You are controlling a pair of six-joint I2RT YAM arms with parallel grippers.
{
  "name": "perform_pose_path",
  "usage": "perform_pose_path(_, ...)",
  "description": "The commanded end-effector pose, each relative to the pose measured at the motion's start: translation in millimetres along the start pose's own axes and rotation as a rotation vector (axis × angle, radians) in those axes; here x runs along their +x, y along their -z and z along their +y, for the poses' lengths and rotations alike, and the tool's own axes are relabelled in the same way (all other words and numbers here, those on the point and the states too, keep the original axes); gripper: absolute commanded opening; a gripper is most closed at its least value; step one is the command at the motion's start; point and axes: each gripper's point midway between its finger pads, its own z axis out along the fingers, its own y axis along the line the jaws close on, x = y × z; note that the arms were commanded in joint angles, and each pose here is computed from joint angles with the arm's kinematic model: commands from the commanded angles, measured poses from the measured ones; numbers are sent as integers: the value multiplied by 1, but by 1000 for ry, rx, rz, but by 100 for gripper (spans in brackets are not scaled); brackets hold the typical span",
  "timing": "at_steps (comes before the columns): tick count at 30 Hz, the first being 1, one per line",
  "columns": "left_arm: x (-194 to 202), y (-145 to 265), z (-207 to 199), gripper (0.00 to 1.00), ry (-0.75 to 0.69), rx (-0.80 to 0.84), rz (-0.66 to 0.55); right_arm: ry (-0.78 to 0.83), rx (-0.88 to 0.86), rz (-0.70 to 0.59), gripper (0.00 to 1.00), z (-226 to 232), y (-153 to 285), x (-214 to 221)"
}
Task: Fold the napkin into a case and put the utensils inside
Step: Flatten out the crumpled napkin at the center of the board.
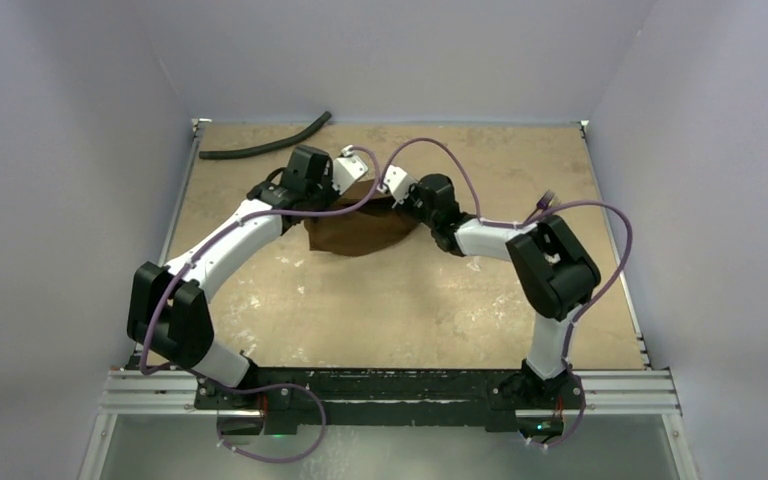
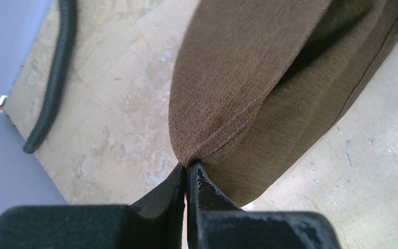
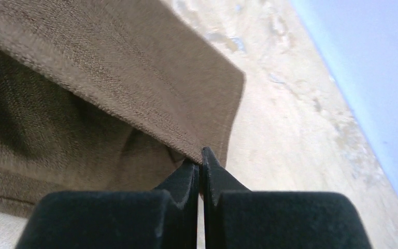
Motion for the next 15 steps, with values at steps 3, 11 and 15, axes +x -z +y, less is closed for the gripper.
perform_pose_path(3, -82, 69, 75, 0, 63, -267, -263, -116, 290, -230, 0, -84, 72, -92)
perform_pose_path(11, -140, 155, 119, 0, 37, -351, -398, -297, 382, -406, 0, -142, 189, -184)
perform_pose_path(15, -153, 215, 130, 0, 22, -383, -490, -432, 435, -479, 0, -157, 252, -219)
